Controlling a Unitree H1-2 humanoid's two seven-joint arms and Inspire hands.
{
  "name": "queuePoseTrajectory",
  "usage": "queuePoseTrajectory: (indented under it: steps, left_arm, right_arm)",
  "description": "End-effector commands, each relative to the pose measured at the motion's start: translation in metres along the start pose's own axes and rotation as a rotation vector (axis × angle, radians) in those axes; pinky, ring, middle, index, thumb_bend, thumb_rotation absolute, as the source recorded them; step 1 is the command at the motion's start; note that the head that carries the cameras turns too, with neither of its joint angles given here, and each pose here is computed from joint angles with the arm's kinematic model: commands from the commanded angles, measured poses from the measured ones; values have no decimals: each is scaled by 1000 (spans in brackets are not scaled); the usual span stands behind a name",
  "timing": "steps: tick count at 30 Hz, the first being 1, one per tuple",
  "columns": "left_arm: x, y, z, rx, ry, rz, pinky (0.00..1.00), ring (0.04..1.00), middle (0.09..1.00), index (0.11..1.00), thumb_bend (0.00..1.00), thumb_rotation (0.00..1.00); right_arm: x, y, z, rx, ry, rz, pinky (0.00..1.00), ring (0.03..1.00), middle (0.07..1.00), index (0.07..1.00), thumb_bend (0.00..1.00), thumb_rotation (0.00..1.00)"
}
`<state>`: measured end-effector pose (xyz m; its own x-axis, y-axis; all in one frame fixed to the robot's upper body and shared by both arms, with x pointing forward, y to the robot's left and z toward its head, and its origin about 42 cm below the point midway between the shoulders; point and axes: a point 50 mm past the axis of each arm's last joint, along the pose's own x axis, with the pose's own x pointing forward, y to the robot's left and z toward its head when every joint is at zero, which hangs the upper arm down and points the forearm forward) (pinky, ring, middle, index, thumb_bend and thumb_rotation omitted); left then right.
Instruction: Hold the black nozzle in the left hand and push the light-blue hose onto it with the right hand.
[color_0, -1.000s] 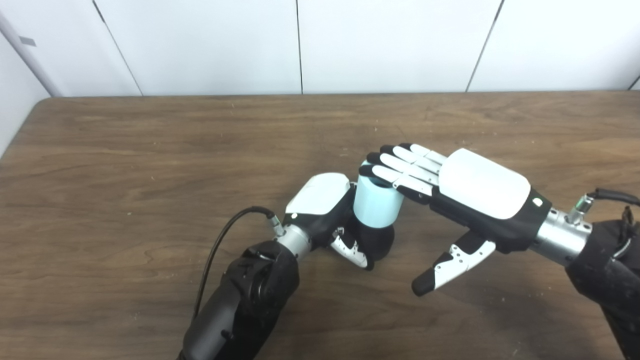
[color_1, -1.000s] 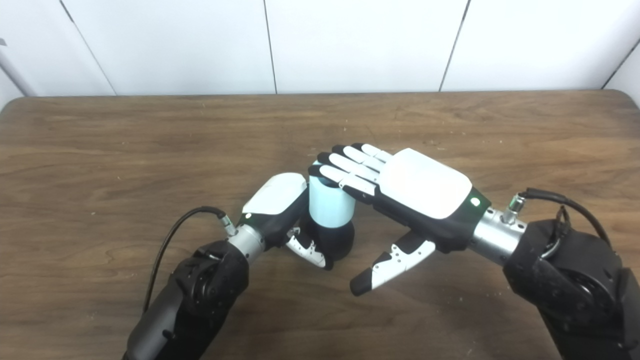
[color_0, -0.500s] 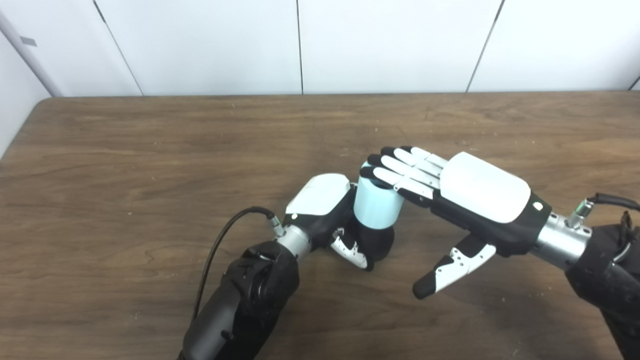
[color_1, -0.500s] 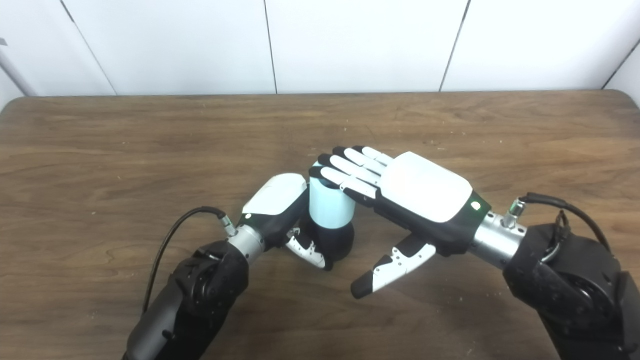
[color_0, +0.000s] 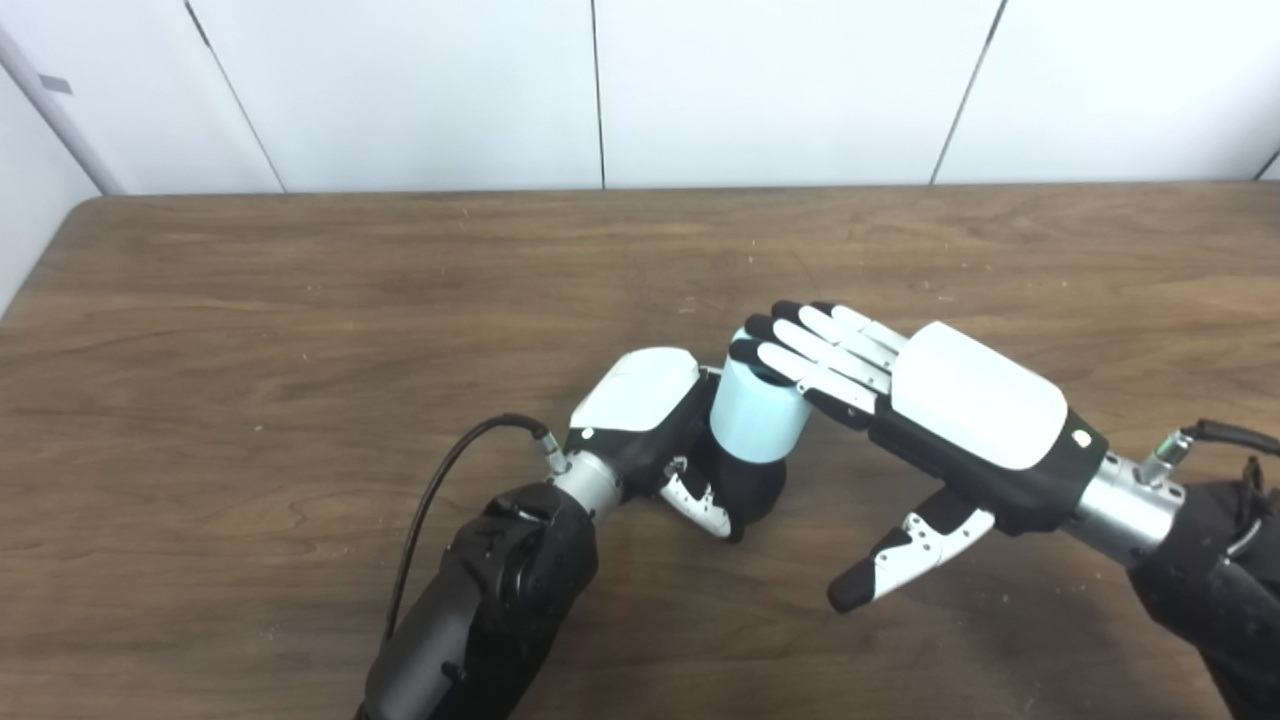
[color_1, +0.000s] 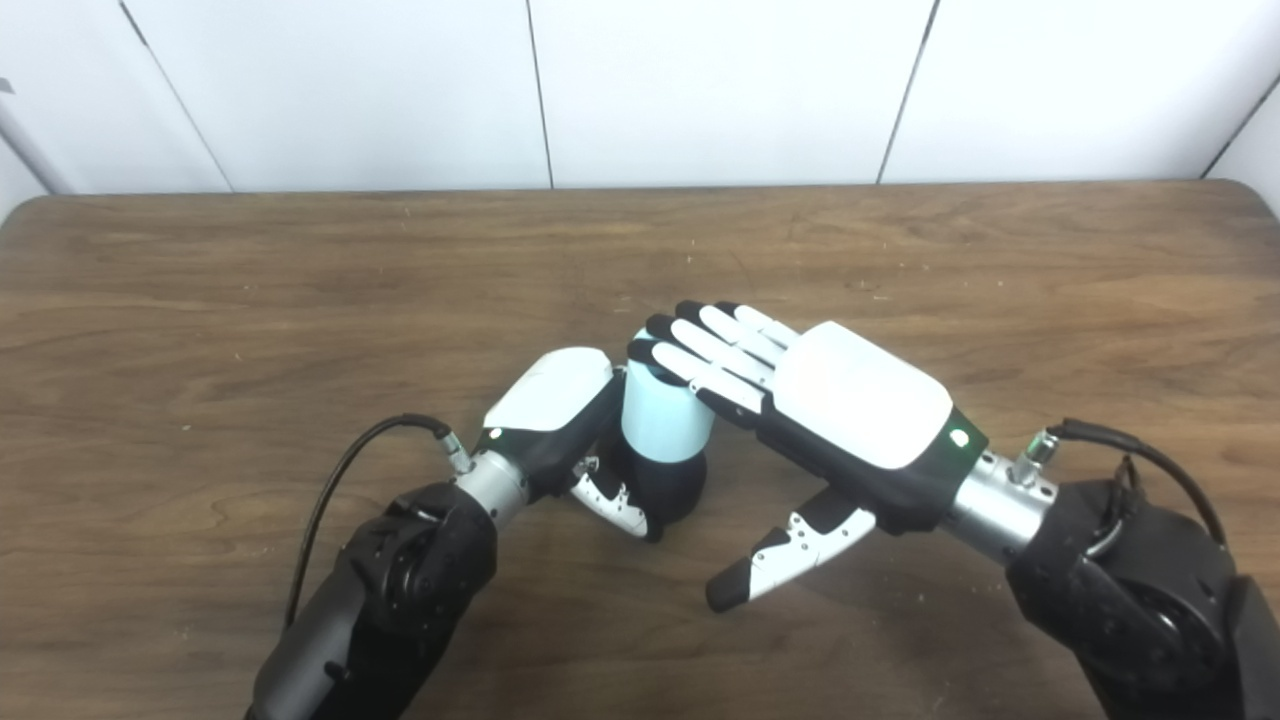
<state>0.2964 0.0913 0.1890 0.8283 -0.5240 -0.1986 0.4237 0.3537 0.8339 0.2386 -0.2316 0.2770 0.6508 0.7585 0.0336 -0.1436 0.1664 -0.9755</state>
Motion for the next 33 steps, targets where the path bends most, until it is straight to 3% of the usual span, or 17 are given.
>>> queuePoseTrajectory:
  steps: [1,8,22,29,33]
  left_arm:
    - [-8,-45,-18,-85,93,-260,595,628,553,456,511,0]
    - [-8,-45,-17,-88,91,-261,608,644,555,454,511,0]
    - [-7,-45,-17,-85,89,-264,616,643,555,454,511,0]
    - [-8,-45,-18,-84,88,-262,614,641,554,454,511,0]
    - [-7,-45,-19,-81,90,-262,613,639,554,455,511,0]
  right_arm:
    - [-7,21,2,3,-3,144,1000,1000,1000,996,614,1000]
    - [-6,28,3,33,-2,178,1000,1000,1000,996,608,1000]
    - [-5,20,0,42,-1,174,1000,1000,1000,997,611,1000]
    - [-2,-22,0,5,-18,86,1000,1000,1000,996,615,1000]
    - [0,-47,2,-26,-33,-34,1000,1000,1000,987,615,1000]
